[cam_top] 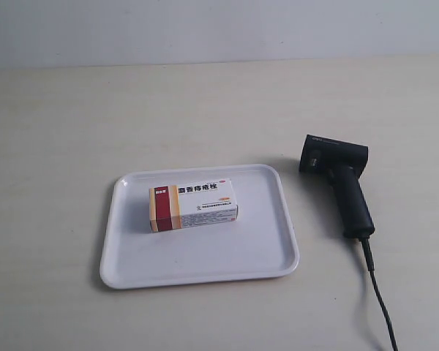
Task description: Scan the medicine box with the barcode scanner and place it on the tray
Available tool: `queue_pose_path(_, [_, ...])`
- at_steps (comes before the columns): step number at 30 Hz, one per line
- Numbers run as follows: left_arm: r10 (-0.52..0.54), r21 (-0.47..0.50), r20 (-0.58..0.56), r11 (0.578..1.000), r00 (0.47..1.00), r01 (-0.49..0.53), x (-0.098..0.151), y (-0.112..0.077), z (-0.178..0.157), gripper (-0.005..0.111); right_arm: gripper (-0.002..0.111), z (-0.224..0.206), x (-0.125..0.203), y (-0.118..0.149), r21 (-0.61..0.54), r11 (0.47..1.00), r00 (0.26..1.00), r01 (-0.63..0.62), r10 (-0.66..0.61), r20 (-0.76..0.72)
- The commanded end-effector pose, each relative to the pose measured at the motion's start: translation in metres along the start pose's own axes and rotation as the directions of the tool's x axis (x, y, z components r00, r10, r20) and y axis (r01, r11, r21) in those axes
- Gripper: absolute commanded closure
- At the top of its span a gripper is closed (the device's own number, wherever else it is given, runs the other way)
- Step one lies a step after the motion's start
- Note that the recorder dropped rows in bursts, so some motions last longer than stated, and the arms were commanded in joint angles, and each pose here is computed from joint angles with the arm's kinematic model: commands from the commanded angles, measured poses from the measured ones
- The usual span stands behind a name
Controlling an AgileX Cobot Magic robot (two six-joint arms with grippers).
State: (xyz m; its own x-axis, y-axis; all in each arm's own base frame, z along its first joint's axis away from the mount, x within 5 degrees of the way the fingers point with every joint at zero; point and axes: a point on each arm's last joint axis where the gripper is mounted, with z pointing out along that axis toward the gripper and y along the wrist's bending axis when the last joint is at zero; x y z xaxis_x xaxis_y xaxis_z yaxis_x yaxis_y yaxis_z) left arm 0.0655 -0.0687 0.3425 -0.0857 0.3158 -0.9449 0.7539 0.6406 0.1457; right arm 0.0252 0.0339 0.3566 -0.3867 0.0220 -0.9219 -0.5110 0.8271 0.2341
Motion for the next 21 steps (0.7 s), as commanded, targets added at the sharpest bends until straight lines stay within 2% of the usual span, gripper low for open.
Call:
queue_pose_path(1, [-0.032, 0.017, 0.012, 0.999, 0.999, 0.031, 0.000, -0.002, -0.001, 0.107, 0.108, 0.001, 0.001, -0.001, 0.005, 1.000, 1.000, -0.001, 0.001, -0.001])
queue_pose_path(14, [0.010, -0.009, 0.043, 1.000, 0.999, -0.009, -0.002, 0.000, -0.005, 0.107, 0.108, 0.001, 0.001, -0.001, 0.003, 1.000, 1.000, -0.003, 0.003, -0.001])
queue_pose_path(17, [-0.004, -0.086, 0.062, 0.996, 0.998, 0.010, 0.000, 0.003, -0.018, 0.107, 0.108, 0.001, 0.001, 0.000, 0.000, 1.000, 1.000, -0.005, 0.005, -0.001])
queue_pose_path(19, [-0.054, -0.176, 0.096, 0.982, 0.994, 0.070, 0.004, 0.006, -0.028, 0.107, 0.108, 0.001, 0.001, 0.000, 0.000, 1.000, 1.000, -0.005, 0.005, -0.001])
queue_pose_path(21, [-0.115, -0.275, 0.149, 0.949, 0.982, 0.152, 0.010, 0.007, -0.040, 0.107, 0.108, 0.001, 0.001, 0.000, -0.004, 1.000, 1.000, -0.009, 0.009, -0.001])
